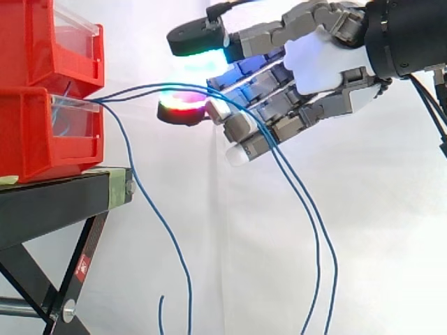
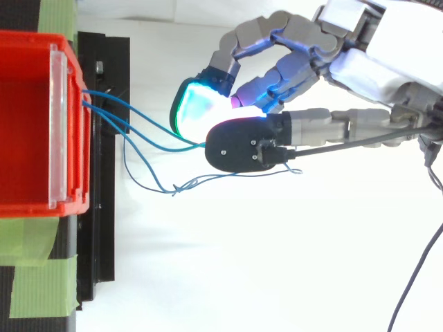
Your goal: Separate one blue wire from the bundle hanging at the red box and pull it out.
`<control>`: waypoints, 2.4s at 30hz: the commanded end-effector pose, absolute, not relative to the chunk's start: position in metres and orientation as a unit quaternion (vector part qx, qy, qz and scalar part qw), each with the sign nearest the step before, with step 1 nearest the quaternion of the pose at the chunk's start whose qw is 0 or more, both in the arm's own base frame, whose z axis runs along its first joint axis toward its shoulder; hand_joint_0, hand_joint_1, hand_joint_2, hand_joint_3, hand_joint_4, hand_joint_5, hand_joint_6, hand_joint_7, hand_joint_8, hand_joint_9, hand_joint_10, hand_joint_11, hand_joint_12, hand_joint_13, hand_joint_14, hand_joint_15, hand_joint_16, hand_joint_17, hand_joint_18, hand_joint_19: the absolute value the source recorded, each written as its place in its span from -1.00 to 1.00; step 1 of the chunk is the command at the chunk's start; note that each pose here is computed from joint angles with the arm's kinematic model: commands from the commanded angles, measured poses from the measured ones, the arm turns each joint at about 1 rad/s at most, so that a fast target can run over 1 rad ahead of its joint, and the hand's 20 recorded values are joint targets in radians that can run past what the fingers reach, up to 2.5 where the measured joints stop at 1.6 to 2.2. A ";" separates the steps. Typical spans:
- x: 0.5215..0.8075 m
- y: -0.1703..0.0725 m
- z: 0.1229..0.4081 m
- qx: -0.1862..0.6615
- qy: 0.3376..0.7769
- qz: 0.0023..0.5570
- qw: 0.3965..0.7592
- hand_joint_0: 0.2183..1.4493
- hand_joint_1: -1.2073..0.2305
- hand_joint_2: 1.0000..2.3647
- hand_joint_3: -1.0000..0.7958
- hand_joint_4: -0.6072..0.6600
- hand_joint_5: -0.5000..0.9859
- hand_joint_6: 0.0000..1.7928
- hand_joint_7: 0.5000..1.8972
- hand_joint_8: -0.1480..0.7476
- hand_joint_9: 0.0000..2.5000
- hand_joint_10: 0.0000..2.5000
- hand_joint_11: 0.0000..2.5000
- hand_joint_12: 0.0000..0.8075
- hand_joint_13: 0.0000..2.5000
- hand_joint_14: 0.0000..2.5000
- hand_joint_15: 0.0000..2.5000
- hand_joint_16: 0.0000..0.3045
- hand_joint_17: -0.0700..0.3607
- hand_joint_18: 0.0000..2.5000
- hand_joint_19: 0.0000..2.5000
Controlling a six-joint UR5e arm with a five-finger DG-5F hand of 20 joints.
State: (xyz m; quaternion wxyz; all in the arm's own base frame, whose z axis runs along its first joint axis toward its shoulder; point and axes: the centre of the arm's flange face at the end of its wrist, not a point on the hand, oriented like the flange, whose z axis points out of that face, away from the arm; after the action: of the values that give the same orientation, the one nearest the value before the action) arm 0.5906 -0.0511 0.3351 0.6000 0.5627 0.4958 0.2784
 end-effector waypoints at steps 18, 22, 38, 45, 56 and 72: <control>0.591 -0.051 0.335 0.562 0.495 0.279 0.600 -0.74 -0.45 -1.00 -0.44 0.41 -0.63 -0.01 -0.58 0.21 -0.24 -1.00 0.11 0.21 -0.14 -1.00 0.15 -0.57 0.01 -0.31 -0.62; 0.591 -0.051 0.335 0.563 0.496 0.279 0.600 -0.56 -0.56 -1.00 -0.44 0.32 -0.64 -0.02 -0.53 0.06 -0.29 -0.99 0.10 0.03 -0.19 -0.99 0.15 -0.63 -0.09 -0.38 -0.60; 0.590 -0.051 0.335 0.564 0.495 0.278 0.600 -0.25 -0.58 -0.98 -0.21 0.22 -0.64 -0.01 -0.54 -0.02 -0.30 -0.99 0.11 -0.07 -0.20 -0.99 0.15 -0.67 -0.16 -0.40 -0.59; 0.591 -0.051 0.335 0.564 0.495 0.279 0.600 -0.23 -0.57 -0.98 -0.18 0.21 -0.64 -0.01 -0.55 -0.02 -0.29 -0.99 0.10 -0.08 -0.20 -0.99 0.15 -0.68 -0.16 -0.39 -0.60; 0.590 -0.051 0.335 0.567 0.492 0.282 0.598 -0.17 -0.52 -0.97 -0.09 0.22 -0.63 0.00 -0.58 -0.02 -0.27 -0.99 0.08 -0.09 -0.18 -0.99 0.15 -0.69 -0.18 -0.40 -0.58; 0.589 -0.052 0.335 0.573 0.489 0.285 0.593 -0.37 -0.26 -0.80 0.04 0.32 -0.61 0.02 -0.67 0.15 -0.19 -1.00 0.03 0.15 -0.10 -1.00 0.13 -0.61 -0.05 -0.30 -0.60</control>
State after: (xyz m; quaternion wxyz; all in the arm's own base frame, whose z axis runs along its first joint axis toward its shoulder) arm 0.5892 -0.0516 0.3344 0.5932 0.5726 0.4892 0.2844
